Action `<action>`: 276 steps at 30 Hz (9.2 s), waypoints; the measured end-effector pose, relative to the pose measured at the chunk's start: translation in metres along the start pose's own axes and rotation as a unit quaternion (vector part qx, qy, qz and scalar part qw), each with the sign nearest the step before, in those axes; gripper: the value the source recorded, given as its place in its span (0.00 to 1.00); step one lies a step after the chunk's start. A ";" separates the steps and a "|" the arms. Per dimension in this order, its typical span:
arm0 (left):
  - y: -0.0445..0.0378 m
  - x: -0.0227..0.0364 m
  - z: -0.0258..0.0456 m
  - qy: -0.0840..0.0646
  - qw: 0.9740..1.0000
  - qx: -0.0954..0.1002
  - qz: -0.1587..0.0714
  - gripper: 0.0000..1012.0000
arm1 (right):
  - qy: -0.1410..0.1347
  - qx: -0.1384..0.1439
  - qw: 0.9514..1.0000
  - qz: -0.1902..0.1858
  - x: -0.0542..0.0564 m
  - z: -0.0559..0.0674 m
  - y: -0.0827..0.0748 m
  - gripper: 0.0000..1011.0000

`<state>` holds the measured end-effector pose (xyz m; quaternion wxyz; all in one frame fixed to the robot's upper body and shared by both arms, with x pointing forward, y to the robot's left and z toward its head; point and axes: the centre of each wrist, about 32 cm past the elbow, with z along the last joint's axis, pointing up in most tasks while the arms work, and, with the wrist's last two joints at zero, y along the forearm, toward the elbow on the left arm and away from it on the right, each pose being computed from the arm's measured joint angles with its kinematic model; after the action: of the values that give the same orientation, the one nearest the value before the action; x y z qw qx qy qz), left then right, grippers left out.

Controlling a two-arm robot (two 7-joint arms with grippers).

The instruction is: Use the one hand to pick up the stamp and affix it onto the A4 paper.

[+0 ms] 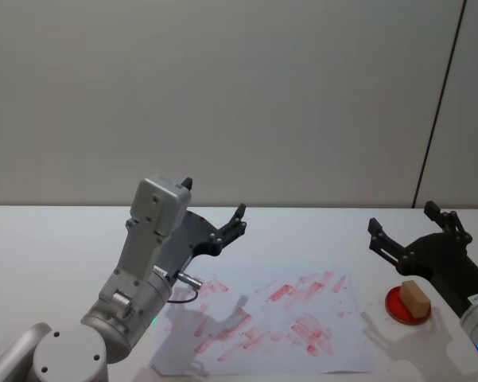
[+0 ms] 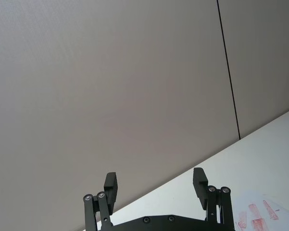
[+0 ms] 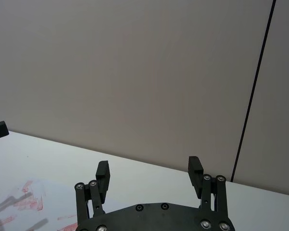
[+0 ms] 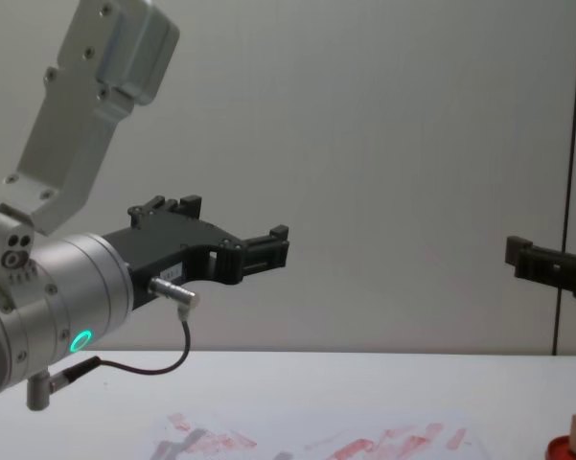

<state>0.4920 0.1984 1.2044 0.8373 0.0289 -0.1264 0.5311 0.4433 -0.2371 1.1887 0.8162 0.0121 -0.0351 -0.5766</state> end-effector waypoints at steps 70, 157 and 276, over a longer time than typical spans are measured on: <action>0.0000 0.0000 0.0000 0.000 1.000 0.000 0.000 0.99 | 0.015 -0.220 0.974 -0.039 0.024 -0.043 0.014 0.99; 0.0000 0.0000 0.0000 0.000 1.000 0.000 0.000 0.99 | 0.009 -0.197 0.969 0.151 -0.021 -0.030 0.062 0.22; 0.0000 0.0000 0.0000 0.000 1.000 0.000 0.000 0.99 | -0.020 -0.241 0.970 -0.003 0.038 -0.026 0.025 0.55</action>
<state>0.4920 0.1984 1.2044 0.8374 0.0289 -0.1265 0.5310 0.4813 -0.2652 1.1656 0.7923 -0.1967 0.0885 -0.5707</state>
